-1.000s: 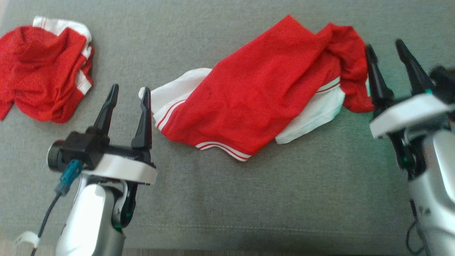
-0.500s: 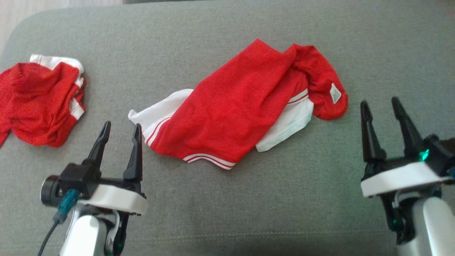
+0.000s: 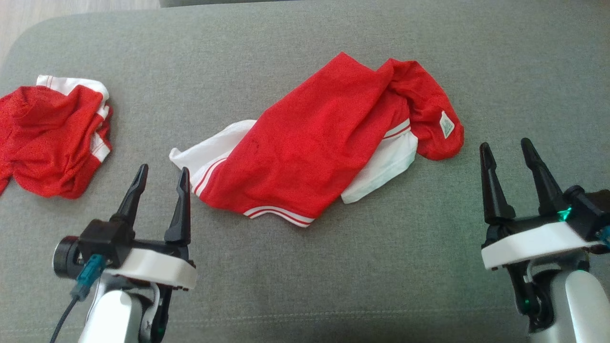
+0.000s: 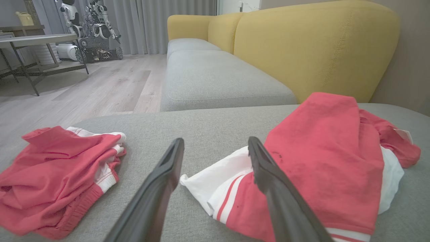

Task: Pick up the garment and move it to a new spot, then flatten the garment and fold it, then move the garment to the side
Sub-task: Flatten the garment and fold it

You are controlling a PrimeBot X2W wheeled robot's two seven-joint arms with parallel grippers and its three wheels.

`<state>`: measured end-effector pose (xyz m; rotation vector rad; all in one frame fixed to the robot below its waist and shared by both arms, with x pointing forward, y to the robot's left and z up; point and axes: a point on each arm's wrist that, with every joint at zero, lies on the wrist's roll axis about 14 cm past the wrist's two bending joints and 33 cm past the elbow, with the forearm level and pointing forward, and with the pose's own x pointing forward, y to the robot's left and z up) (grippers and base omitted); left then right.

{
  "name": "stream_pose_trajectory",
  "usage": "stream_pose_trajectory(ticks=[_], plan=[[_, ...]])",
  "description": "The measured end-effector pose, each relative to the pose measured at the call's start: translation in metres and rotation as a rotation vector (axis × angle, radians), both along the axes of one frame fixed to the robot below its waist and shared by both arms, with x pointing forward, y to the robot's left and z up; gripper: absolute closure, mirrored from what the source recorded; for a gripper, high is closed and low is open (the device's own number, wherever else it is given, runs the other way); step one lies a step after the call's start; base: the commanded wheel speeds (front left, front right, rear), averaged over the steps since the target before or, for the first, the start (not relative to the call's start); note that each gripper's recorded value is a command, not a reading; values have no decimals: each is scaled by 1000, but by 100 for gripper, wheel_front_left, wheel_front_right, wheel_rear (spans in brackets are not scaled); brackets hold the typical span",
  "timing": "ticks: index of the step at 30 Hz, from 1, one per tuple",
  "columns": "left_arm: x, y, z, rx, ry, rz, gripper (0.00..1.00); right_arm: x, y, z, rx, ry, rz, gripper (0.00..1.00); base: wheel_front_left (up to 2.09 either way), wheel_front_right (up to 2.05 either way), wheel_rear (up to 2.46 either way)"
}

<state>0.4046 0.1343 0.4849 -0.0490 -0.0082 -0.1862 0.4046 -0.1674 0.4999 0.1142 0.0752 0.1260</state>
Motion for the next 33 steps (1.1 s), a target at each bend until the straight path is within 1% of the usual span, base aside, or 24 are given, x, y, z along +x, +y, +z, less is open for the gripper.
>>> stream_pose_trajectory(ticks=[6, 8, 11, 15, 19, 23, 24, 28, 29, 30, 31, 33], plan=[[0, -1, 0, 2, 0, -3, 0, 1, 1, -1, 6, 4, -1, 0, 0, 0, 0], [-1, -7, 0, 0, -1, -31, 0, 1, 2, -2, 7, 6, 0, 0, 0, 0, 0], [-7, -35, -5, 2, 25, -144, 0, 3, 3, -6, 7, 20, 2, 0, 0, 0, 0], [-19, -87, -16, 6, 82, -332, 0, 6, 4, -11, 4, 39, 6, 0, 0, 0, 0], [-35, -133, -41, 14, 189, -493, 0, 9, 5, -17, 1, 53, 10, 0, 0, 0, 0], [-44, -149, -83, 43, 331, -565, 0, 12, 2, -24, -1, 69, -2, 0, 0, 0, 0], [-39, -150, -108, 79, 399, -587, 0, 16, -5, -24, -7, 67, -20, 0, 0, 0, 0], [-19, -156, -114, 102, 384, -606, 0, 15, -16, -30, -14, 83, -53, 0, 0, 0, 0], [-13, -156, -113, 105, 371, -601, 13, 14, -19, -31, -16, 87, -61, 0, 0, 0, 0], [-8, -156, -112, 110, 356, -596, 71, 14, -21, -32, -18, 89, -67, 0, 0, 0, 0], [-4, -155, -111, 113, 343, -592, 100, 14, -22, -32, -18, 90, -71, 0, 0, 0, 0], [0, -152, -107, 108, 316, -577, 100, 13, -23, -31, -15, 87, -75, 0, 0, 0, 0]])
